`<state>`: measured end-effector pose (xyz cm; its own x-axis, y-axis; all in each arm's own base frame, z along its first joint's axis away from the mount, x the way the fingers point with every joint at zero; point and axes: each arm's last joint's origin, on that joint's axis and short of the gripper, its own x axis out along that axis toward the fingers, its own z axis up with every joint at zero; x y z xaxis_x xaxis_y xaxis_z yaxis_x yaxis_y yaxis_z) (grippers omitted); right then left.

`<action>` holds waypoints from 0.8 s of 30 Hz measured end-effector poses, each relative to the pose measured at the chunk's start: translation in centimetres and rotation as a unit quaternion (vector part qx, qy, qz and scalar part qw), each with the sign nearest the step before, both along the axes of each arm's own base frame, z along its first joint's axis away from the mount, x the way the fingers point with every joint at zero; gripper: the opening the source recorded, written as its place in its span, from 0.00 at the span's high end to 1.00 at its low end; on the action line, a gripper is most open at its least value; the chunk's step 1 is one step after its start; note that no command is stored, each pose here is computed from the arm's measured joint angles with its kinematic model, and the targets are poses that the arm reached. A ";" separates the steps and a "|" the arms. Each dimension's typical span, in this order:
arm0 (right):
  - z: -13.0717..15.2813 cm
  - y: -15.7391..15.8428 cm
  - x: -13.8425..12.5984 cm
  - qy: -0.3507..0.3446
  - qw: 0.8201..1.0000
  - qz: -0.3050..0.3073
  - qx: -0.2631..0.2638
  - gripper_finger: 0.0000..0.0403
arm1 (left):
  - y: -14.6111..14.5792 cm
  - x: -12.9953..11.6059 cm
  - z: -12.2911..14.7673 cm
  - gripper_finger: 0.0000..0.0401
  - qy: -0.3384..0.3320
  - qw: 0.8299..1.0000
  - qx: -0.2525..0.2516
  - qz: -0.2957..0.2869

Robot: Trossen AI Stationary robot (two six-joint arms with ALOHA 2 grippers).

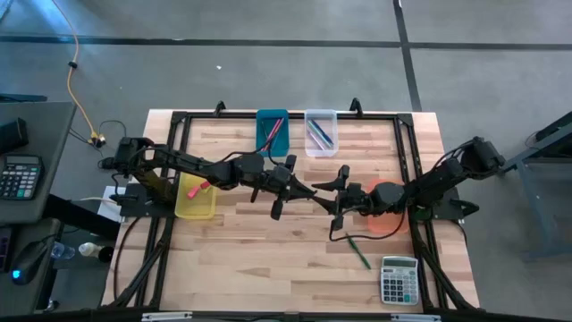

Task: Sort crayons/erasers/pens/pencils in bins
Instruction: Put the blue crayon into the orange bin

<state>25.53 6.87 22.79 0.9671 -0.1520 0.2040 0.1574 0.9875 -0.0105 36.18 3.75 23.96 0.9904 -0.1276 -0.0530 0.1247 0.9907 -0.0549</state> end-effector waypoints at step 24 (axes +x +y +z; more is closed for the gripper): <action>1.6 -0.5 -0.6 -0.024 0.999 -0.016 -0.026 0.97 | 0.1 -0.1 0.3 0.76 -0.008 1.000 0.011 0.019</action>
<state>24.92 6.39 24.44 0.9509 -0.1698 0.2587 0.1895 0.9805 -0.0528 36.08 3.86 24.28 0.9952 -0.0889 -0.0402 0.0876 0.9957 -0.0313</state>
